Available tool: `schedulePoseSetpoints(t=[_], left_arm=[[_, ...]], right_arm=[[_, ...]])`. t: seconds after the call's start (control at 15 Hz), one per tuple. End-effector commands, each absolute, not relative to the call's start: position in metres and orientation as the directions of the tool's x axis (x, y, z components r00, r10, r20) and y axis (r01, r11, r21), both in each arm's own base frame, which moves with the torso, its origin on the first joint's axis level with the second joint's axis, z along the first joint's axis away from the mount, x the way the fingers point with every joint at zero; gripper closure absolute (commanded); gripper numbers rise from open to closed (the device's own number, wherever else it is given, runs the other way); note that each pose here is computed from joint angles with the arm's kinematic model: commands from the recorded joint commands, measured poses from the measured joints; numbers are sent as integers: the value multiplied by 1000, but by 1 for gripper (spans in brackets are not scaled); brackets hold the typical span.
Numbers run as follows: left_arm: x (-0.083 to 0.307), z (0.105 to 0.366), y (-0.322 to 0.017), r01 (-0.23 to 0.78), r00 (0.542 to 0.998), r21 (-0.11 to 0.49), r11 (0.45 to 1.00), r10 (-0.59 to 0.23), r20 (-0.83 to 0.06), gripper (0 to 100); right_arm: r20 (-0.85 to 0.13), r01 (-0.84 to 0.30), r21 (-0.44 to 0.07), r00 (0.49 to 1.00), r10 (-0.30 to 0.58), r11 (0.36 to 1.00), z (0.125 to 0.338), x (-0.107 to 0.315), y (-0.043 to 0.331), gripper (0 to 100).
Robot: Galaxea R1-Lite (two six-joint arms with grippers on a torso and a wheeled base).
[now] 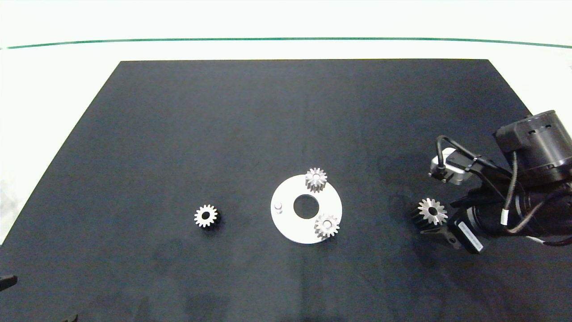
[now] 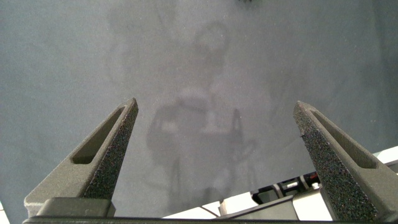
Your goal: Remove an incorrectly installed larger gear and replace it with the correct smaller gear
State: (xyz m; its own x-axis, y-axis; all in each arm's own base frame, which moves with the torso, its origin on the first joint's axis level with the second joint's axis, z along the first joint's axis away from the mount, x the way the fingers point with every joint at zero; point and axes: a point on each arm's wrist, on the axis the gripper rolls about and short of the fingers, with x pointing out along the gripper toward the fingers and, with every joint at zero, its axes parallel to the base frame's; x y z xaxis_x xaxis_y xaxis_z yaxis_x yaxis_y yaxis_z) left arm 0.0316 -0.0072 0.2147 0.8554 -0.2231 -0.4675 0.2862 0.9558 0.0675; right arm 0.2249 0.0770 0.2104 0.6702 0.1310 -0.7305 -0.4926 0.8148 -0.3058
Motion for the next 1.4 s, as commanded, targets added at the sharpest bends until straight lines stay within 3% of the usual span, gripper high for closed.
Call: schedulePoseSetpoints(t=[0.07, 0.33, 0.53, 1.4], left_arm=[[37, 212, -8, 297, 840, 73, 952, -224, -494, 0], [57, 201, -12, 337, 806, 111, 935, -225, -548, 0], [81, 190, -18, 392, 793, 157, 907, -246, -557, 0], [166, 177, -46, 440, 783, 179, 880, -279, -556, 0]], right_arm=[[-656, -443, -335, 743, 131, 831, 232, 192, 61, 0], [-560, -329, -345, 824, 89, 879, 255, 166, 37, 0], [-508, -300, -294, 853, 117, 907, 265, 147, 30, 0], [-472, -298, -284, 871, 137, 911, 265, 126, 26, 0]])
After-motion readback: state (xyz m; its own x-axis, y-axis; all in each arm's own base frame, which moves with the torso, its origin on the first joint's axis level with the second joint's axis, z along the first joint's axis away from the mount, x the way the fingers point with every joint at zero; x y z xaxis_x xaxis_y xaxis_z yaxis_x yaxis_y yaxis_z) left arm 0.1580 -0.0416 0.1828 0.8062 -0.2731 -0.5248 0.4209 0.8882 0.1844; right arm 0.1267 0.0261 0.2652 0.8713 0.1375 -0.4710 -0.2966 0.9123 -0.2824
